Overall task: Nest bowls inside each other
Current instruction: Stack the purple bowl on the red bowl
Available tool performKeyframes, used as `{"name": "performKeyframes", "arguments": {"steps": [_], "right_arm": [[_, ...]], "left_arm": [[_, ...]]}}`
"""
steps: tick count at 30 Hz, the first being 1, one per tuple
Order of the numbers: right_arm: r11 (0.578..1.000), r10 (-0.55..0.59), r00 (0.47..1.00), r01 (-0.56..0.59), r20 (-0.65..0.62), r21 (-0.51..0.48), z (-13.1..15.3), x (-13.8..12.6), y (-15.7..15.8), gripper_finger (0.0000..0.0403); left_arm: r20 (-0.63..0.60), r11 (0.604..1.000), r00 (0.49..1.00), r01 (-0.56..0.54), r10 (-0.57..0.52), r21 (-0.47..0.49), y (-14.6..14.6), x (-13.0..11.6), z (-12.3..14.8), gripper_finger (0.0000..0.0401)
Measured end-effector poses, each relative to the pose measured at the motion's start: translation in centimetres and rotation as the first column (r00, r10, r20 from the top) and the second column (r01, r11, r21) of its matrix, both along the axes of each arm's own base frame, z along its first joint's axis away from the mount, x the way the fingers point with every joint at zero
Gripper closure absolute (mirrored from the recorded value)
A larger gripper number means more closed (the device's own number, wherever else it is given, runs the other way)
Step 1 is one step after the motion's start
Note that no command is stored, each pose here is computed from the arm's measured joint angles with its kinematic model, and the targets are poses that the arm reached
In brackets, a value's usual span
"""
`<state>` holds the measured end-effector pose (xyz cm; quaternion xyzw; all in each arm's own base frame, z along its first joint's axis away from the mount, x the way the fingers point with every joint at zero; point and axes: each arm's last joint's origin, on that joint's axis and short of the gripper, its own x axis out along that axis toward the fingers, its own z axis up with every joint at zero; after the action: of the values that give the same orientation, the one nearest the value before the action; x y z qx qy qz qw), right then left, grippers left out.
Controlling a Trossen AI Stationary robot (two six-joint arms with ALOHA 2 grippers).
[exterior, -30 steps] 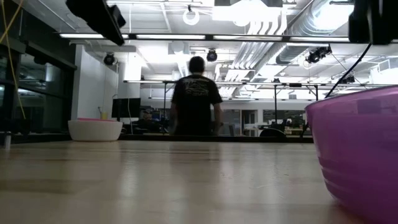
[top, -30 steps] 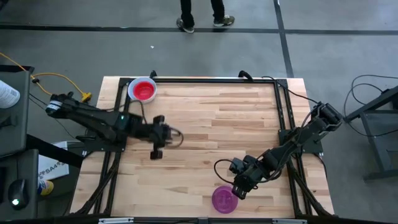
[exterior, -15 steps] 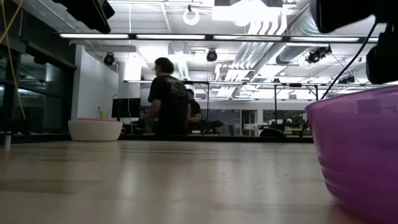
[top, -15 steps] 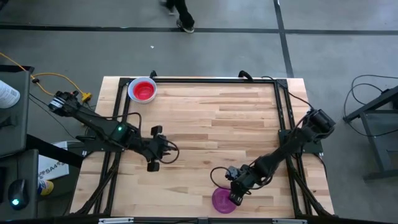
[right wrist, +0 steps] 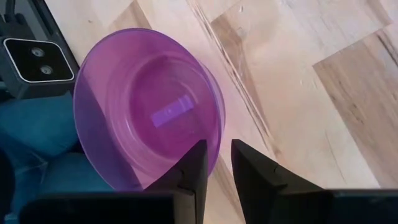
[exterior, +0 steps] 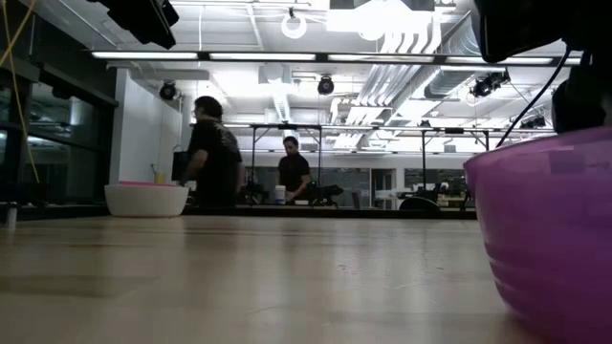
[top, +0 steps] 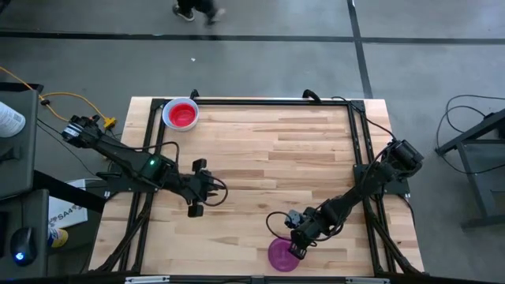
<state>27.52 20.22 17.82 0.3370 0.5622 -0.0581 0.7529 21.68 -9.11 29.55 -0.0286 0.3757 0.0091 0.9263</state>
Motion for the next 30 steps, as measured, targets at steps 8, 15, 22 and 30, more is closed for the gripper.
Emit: {"name": "performKeyframes", "arguments": {"steps": [8,15,22,30], "right_arm": [[1.000,0.009,1.000,-0.009,0.012,-0.023,-0.02,0.01,-0.06,0.0339],[1.000,0.010,1.000,-0.010,0.013,-0.024,-0.02,0.01,-0.06,0.0339],[1.000,0.012,1.000,-0.011,0.013,-0.024,-0.01,0.00,-0.04,0.0339],[0.999,0.035,0.999,-0.034,0.027,-0.030,-0.43,0.28,0.16,0.0319]], "left_arm": [[-0.003,1.000,1.000,0.000,0.000,0.001,0.01,-0.02,-0.02,0.0329],[-0.003,1.000,1.000,0.001,-0.001,0.000,0.00,-0.02,-0.02,0.0329],[-0.003,1.000,1.000,0.002,-0.002,-0.001,0.00,-0.02,-0.02,0.0329],[-0.003,1.000,1.000,0.002,-0.002,-0.001,0.00,-0.02,-0.02,0.0329]]}}
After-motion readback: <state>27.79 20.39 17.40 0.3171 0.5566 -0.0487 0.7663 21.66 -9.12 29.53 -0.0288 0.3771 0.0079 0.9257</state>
